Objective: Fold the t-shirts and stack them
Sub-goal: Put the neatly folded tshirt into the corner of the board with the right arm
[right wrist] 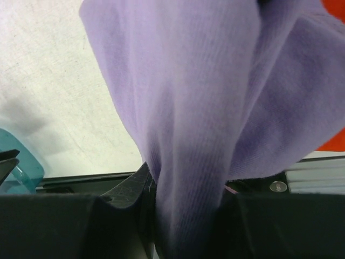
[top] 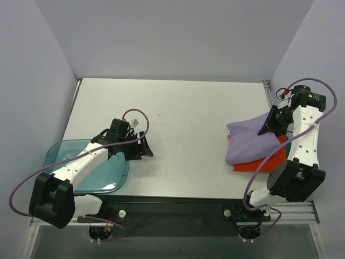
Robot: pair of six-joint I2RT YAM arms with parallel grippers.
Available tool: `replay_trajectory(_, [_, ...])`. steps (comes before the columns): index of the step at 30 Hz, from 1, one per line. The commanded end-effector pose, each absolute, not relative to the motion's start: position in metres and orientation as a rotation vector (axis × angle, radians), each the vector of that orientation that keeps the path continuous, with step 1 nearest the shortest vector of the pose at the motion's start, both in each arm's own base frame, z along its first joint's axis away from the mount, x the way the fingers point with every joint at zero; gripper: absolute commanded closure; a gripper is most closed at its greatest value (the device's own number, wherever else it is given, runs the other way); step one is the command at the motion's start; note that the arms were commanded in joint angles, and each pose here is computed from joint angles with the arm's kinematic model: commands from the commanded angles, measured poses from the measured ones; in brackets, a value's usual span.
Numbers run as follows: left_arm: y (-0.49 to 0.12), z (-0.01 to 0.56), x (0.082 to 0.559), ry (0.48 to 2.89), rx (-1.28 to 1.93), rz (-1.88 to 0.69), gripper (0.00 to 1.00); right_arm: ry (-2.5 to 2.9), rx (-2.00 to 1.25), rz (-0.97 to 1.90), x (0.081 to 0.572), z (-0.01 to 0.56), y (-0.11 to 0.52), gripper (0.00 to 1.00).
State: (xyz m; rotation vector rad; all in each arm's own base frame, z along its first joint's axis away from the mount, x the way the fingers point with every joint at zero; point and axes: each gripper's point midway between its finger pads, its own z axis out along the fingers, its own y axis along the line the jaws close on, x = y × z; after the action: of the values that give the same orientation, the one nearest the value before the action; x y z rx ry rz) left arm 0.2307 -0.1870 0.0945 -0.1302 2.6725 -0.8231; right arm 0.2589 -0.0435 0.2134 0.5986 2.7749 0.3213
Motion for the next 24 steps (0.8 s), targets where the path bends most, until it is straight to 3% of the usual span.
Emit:
replay_trajectory(1, [-0.187,0.109,0.234,2.633,-0.118,-0.822,0.23,2.802,0.671,0.254,0.260,0.212,-0.061,1.00])
replay_trajectory(10, [-0.181,0.129,0.233,2.570,-0.156,-0.808,0.21,2.867,0.815,0.092,0.262,0.192,-0.096,0.98])
replay_trajectory(13, [-0.179,0.133,0.232,2.557,-0.171,-0.804,0.21,2.877,0.884,-0.053,0.255,0.188,-0.113,0.72])
replay_trajectory(14, [-0.178,0.135,0.232,2.551,-0.173,-0.799,0.21,2.876,0.905,-0.152,0.249,0.189,-0.123,0.59])
replay_trajectory(16, [-0.175,0.140,0.232,2.538,-0.174,-0.781,0.20,2.855,0.952,-0.243,0.244,0.192,-0.133,0.47])
replay_trajectory(20, [-0.169,0.148,0.233,2.518,-0.172,-0.742,0.19,2.797,1.020,-0.406,0.234,0.203,-0.150,0.00])
replay_trajectory(24, [-0.163,0.160,0.234,2.470,-0.181,-0.721,0.15,2.713,1.020,-0.429,0.233,0.221,-0.153,0.00])
